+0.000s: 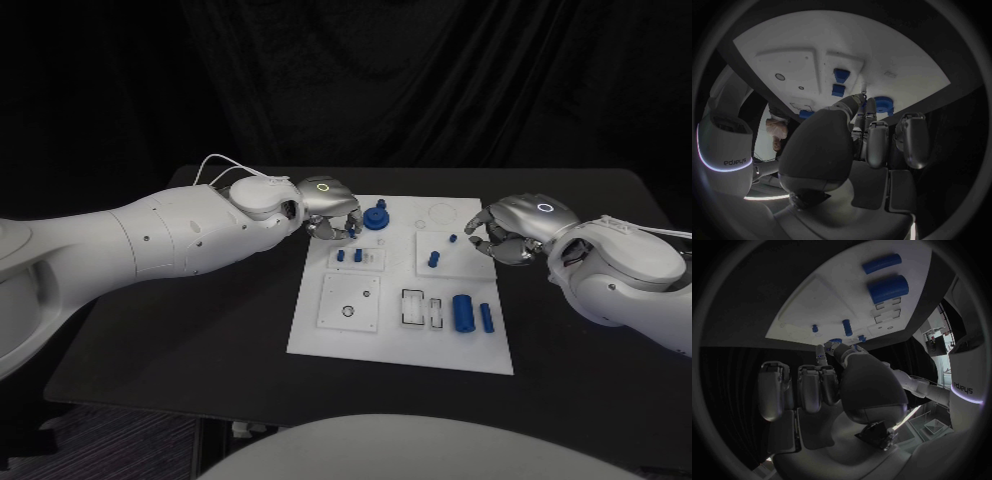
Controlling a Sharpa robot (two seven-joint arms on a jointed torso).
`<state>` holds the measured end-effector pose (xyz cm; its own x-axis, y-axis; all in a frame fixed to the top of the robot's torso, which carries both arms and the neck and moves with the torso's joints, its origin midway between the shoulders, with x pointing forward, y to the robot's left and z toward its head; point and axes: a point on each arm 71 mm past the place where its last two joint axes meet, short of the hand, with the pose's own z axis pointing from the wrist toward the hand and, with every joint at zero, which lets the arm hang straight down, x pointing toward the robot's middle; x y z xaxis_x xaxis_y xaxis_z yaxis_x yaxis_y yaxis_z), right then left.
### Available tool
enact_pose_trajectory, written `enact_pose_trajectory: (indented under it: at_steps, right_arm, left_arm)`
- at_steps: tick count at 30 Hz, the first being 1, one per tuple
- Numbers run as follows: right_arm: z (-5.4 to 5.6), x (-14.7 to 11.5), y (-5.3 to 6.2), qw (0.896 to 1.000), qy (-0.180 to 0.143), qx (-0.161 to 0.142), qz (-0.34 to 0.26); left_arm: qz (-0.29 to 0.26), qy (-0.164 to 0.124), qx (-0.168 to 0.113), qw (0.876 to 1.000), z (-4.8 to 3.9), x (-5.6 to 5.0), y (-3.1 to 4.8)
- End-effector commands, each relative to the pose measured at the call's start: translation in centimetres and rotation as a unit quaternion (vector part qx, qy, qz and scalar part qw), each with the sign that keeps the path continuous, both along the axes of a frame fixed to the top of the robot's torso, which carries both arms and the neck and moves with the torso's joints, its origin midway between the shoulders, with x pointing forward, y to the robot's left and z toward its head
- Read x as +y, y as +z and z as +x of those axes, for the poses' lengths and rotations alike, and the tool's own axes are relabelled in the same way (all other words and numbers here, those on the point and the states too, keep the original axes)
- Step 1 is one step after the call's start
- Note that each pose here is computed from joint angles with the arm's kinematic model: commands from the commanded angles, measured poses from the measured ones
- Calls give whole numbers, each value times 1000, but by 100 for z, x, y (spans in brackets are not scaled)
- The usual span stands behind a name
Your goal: Assemble the parts on the task board
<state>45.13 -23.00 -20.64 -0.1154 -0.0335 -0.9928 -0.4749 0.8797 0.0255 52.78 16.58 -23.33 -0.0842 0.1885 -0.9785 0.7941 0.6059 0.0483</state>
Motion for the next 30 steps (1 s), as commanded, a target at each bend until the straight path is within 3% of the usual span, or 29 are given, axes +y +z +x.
enact_pose_trajectory:
  at_steps: [1, 30]
  right_arm:
    - [-3, 0, -10, 1000, -5, 1, -2]
    - [-9, -3, -26, 1000, -5, 3, -3]
  left_arm:
    - [0, -1, -1, 1000, -3, -17, -11]
    - [-5, 8, -2, 1000, -7, -58, -150]
